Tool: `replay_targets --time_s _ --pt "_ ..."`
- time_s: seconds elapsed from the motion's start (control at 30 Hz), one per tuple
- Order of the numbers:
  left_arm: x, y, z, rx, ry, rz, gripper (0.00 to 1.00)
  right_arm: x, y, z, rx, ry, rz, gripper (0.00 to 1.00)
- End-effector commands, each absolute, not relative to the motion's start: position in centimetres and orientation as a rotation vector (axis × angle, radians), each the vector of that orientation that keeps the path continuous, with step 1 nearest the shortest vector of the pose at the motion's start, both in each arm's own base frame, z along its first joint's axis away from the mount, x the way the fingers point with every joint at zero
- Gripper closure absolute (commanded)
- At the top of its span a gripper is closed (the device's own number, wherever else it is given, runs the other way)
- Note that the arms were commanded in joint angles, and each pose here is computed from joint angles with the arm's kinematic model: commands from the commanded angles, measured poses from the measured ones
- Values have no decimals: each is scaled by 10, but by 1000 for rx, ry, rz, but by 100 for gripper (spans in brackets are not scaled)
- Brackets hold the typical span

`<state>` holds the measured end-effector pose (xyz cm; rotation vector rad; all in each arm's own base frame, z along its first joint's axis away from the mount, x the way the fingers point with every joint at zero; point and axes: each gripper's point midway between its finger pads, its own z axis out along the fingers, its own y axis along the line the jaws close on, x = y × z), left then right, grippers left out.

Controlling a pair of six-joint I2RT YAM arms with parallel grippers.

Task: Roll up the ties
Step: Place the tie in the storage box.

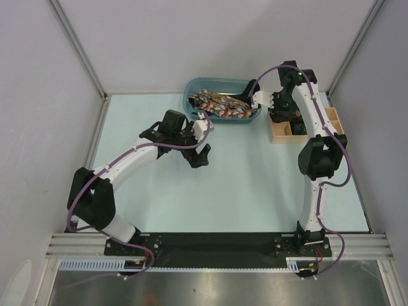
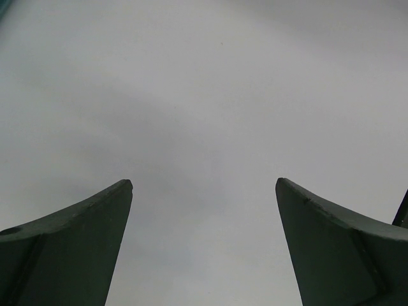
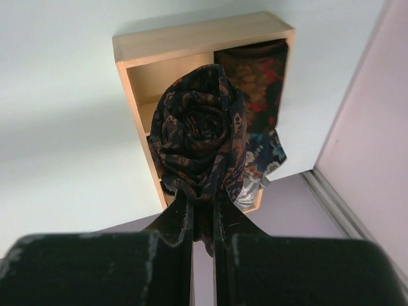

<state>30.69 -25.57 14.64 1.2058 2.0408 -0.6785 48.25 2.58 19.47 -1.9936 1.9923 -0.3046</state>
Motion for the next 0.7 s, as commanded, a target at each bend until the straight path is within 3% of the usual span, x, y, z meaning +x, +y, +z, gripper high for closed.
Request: replay_targets --time_s 0.0,0.67 --pt "310 -256 165 1165 1986 -690 1 453 8 169 -2174 2149 -293 100" --pt "309 -251 165 1164 1984 -673 1 446 -1 121 -2183 2369 -322 100"
